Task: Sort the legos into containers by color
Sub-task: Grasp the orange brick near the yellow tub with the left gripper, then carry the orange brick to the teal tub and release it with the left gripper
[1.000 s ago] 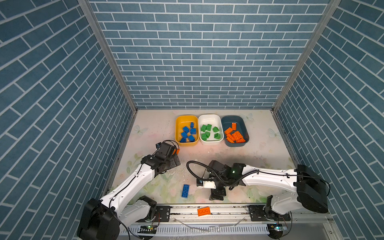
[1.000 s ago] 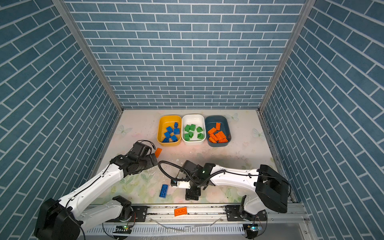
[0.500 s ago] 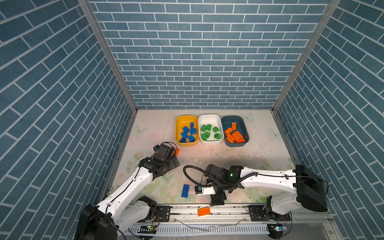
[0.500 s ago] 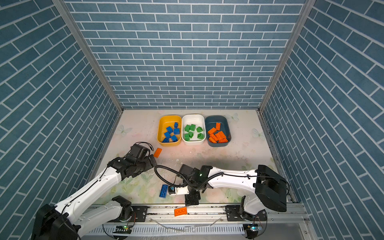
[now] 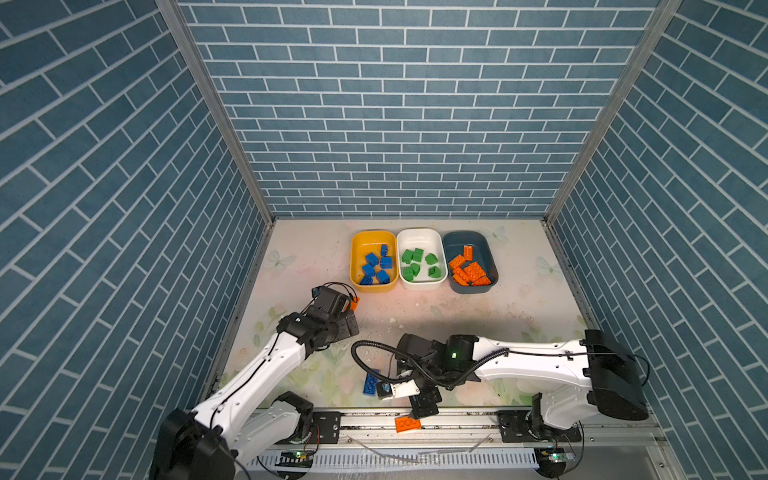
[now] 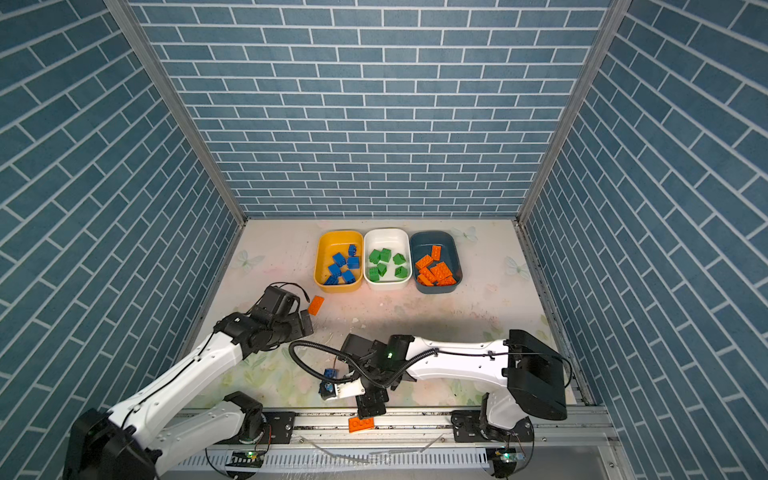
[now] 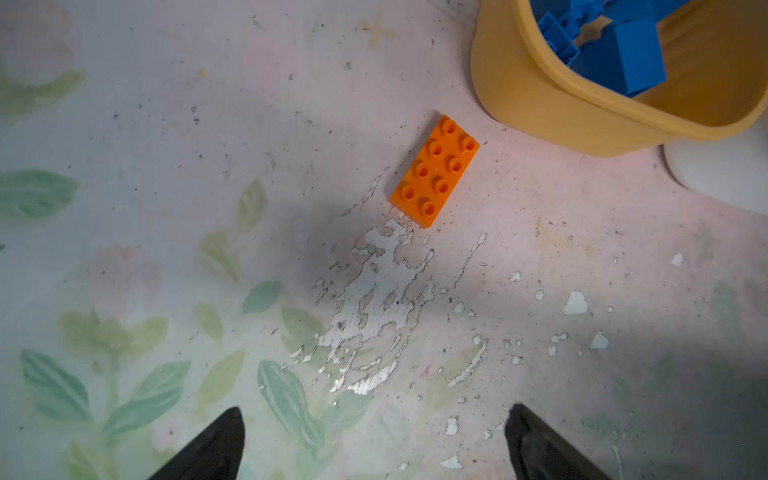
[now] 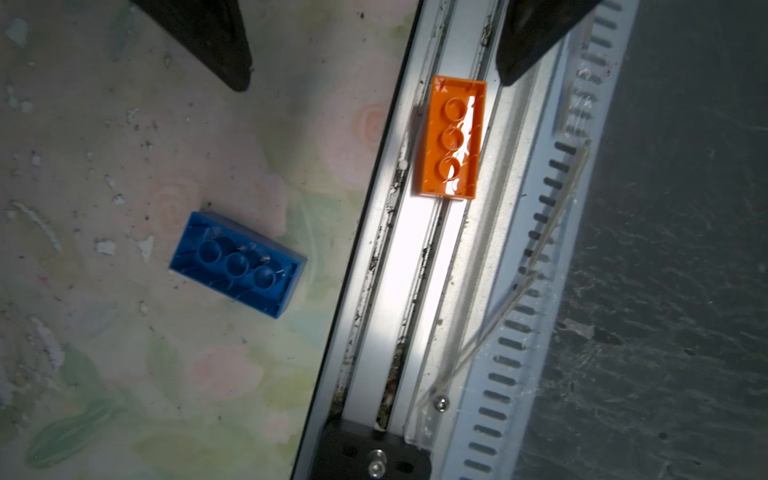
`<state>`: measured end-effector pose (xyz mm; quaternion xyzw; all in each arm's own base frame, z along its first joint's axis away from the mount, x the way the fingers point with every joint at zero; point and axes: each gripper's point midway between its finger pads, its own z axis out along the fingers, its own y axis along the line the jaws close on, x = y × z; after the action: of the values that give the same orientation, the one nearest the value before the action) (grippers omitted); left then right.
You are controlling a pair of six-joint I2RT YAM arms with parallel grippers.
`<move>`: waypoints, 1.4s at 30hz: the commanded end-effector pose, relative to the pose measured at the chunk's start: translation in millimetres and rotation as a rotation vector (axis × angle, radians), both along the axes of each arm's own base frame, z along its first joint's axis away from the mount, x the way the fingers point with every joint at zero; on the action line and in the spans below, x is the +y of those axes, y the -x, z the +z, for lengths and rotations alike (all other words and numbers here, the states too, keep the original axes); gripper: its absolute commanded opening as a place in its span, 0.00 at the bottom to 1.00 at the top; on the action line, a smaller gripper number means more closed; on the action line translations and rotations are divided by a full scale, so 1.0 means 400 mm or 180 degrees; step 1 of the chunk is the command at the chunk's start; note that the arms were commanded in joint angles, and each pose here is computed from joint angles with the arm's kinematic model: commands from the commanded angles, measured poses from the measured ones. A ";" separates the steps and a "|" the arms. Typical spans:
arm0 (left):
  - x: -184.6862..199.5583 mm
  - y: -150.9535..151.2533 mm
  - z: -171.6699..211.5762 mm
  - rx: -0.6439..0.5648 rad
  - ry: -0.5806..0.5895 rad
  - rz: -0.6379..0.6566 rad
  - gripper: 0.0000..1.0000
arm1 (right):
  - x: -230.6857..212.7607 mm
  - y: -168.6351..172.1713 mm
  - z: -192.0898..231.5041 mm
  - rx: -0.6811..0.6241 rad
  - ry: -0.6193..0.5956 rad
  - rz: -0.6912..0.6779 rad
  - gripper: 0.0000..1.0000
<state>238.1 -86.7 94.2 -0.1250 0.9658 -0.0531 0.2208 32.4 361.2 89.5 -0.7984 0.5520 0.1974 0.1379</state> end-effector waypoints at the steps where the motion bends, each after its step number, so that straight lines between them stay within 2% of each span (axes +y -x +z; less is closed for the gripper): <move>1: -0.012 -0.053 0.010 -0.0107 -0.0255 -0.0354 0.99 | 0.025 -0.028 -0.019 -0.0090 0.0178 -0.0164 0.95; 2: -0.014 -0.067 0.002 -0.0110 -0.0275 -0.0390 0.99 | 0.026 -0.033 -0.033 -0.0108 0.0231 -0.0177 0.99; 5: -0.043 -0.094 -0.038 -0.0013 -0.0213 -0.0599 0.97 | 0.037 -0.039 -0.043 -0.0129 0.0241 -0.0208 0.99; 9: -0.046 -0.128 -0.092 0.0152 -0.0370 -0.0764 0.94 | 0.053 -0.056 -0.025 -0.0237 0.0039 -0.0296 0.99; 16: -0.053 -0.208 -0.159 0.0375 -0.0558 -0.0923 0.86 | -0.001 -0.117 0.011 -0.0645 -0.0254 -0.0710 0.99; 19: -0.077 -0.236 -0.186 0.0387 -0.0488 -0.1071 0.81 | -0.024 -0.142 0.034 -0.0781 -0.0377 -0.0912 0.99; 25: -0.095 -0.247 -0.228 0.0612 -0.0446 -0.1118 0.59 | -0.052 -0.183 0.064 -0.0968 -0.0613 -0.1193 0.99; 29: -0.104 -0.219 -0.250 0.0720 -0.0321 -0.1103 0.36 | -0.063 -0.234 0.077 -0.1036 -0.0697 -0.1507 0.99; 32: -0.083 -0.177 -0.253 0.0904 -0.0364 -0.1044 0.26 | -0.073 -0.291 0.117 -0.0959 -0.0807 -0.1978 0.98; 36: -0.077 -0.121 -0.214 0.1049 -0.0288 -0.0994 0.21 | -0.118 -0.381 0.213 -0.0809 -0.0964 -0.2893 0.98; 40: -0.123 -0.105 -0.109 0.0835 -0.0019 -0.1095 0.20 | -0.208 -0.454 0.266 -0.0766 -0.1084 -0.3960 0.99; 42: -0.170 -0.108 -0.032 0.0578 0.0135 -0.1234 0.20 | -0.264 -0.485 0.270 -0.0767 -0.1145 -0.4480 0.99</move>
<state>294.9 -133.5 45.5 0.0410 0.9917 -0.0576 0.1078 208.1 290.3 181.0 -0.3903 0.8246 0.0758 0.4025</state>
